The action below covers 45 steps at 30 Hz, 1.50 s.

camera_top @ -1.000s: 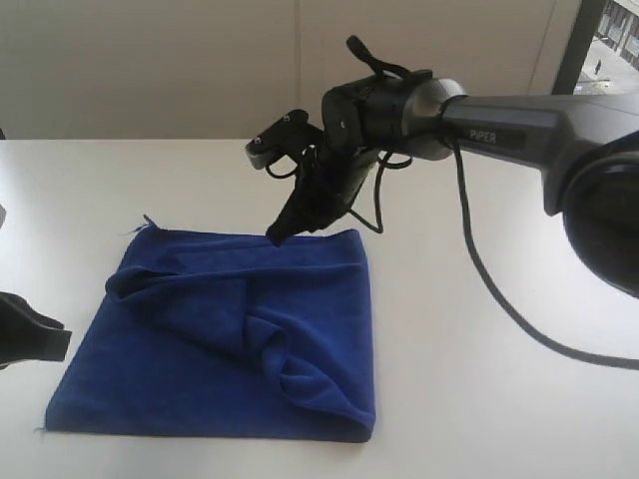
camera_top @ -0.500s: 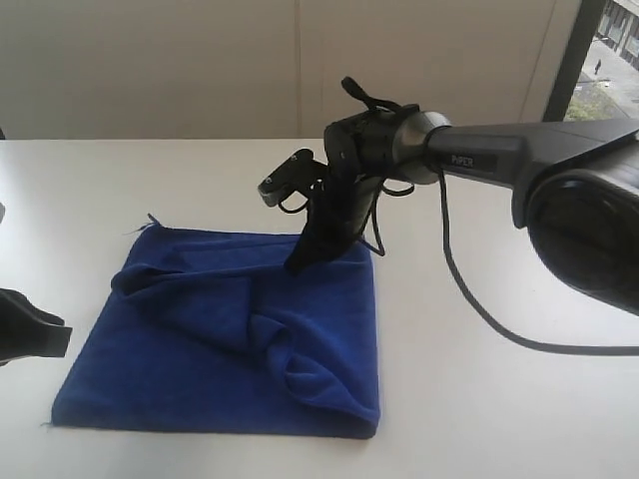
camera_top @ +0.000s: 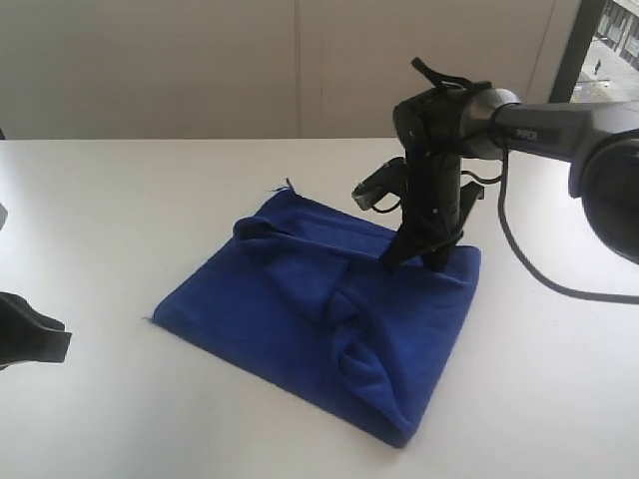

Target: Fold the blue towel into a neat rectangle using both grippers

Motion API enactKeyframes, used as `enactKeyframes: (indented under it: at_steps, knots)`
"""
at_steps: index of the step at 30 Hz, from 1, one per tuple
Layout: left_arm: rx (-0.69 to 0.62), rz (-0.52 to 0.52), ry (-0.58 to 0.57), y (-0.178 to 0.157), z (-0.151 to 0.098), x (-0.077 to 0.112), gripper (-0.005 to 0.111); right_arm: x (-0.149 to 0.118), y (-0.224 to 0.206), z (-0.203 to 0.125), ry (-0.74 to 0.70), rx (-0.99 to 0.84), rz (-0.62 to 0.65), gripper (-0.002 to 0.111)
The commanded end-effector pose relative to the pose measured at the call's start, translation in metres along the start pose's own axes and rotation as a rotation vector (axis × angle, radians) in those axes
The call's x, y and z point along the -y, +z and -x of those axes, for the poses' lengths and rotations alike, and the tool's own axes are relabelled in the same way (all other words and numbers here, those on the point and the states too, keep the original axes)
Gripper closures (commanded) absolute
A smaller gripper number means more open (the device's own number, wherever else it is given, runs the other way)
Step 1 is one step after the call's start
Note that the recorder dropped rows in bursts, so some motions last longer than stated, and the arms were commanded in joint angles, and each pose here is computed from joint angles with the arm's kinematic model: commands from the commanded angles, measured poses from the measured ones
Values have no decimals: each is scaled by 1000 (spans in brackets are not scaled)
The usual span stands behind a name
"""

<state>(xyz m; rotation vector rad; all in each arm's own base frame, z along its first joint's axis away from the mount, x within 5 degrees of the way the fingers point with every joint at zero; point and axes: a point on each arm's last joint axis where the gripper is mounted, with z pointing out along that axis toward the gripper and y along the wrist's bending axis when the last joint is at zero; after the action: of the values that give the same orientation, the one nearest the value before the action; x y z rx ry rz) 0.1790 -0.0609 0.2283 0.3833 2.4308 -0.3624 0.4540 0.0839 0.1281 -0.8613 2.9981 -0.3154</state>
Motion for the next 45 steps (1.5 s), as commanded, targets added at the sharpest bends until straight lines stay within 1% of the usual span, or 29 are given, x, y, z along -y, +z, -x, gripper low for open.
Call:
enactKeyframes:
  at_steps: [1,2,5,8,10,12,14,16,17,19,20,21,23,26,27,29,31,33,35,37,40,43,45]
  knots:
    - [-15,-22,-22,-1,-4,2,107,-8,24,-31,19,-198,52,108]
    - [-13,-25,-25,-1,-4,2,107,-10,23,-37,25,-212,55,108]
    - [-33,-40,-13,-1,-5,4,107,-19,13,-69,38,-272,67,108]
    - [-37,-42,-13,-1,-6,4,107,-29,10,-94,57,-291,74,108]
    - [-37,-42,-13,-1,-6,4,107,-39,10,-110,78,-289,103,108]
    - [-36,-43,-9,-1,-6,4,107,-56,11,-127,57,-312,112,108]
    - [-37,-46,-10,-1,-6,4,107,-70,7,-133,34,-307,104,108]
    - [-43,-55,7,-1,-6,5,107,-79,-3,-131,0,-275,74,108]
    - [-43,-59,9,-1,-6,5,107,-79,-6,-131,-2,-269,59,108]
    - [-37,-70,16,-1,-6,6,107,-68,-16,-132,36,-244,-75,108]
    - [-32,-79,23,-1,-5,7,107,-59,-27,-133,76,-215,-163,108]
    - [-30,-86,25,-1,-5,8,107,-56,-33,-134,91,-198,-194,108]
    - [-37,-112,29,-1,-6,10,107,-51,-49,-134,108,-115,-223,108]
    - [-45,-185,49,-2,-7,17,107,-50,-79,-133,148,78,-195,108]
    - [-33,-219,62,-4,-4,20,107,-50,-90,-134,167,141,-179,108]
    - [19,-335,119,-11,6,31,107,-52,-112,-135,210,280,-130,108]
    - [108,-449,155,-22,23,43,107,-54,-129,-140,222,361,-93,108]
    - [169,-492,181,-31,40,52,107,-58,-142,-148,222,423,-50,108]
    - [216,-507,234,-38,58,63,107,-60,-149,-158,219,461,-45,108]
    - [227,-512,298,-37,77,76,107,-63,-150,-171,221,480,-46,108]
    - [147,-479,393,-21,98,96,107,-69,-146,-187,225,525,-42,108]
    - [24,-386,525,5,113,115,107,-73,-142,-197,259,566,-28,108]
    - [-37,-335,594,21,121,132,107,-77,-132,-204,267,559,-19,108]
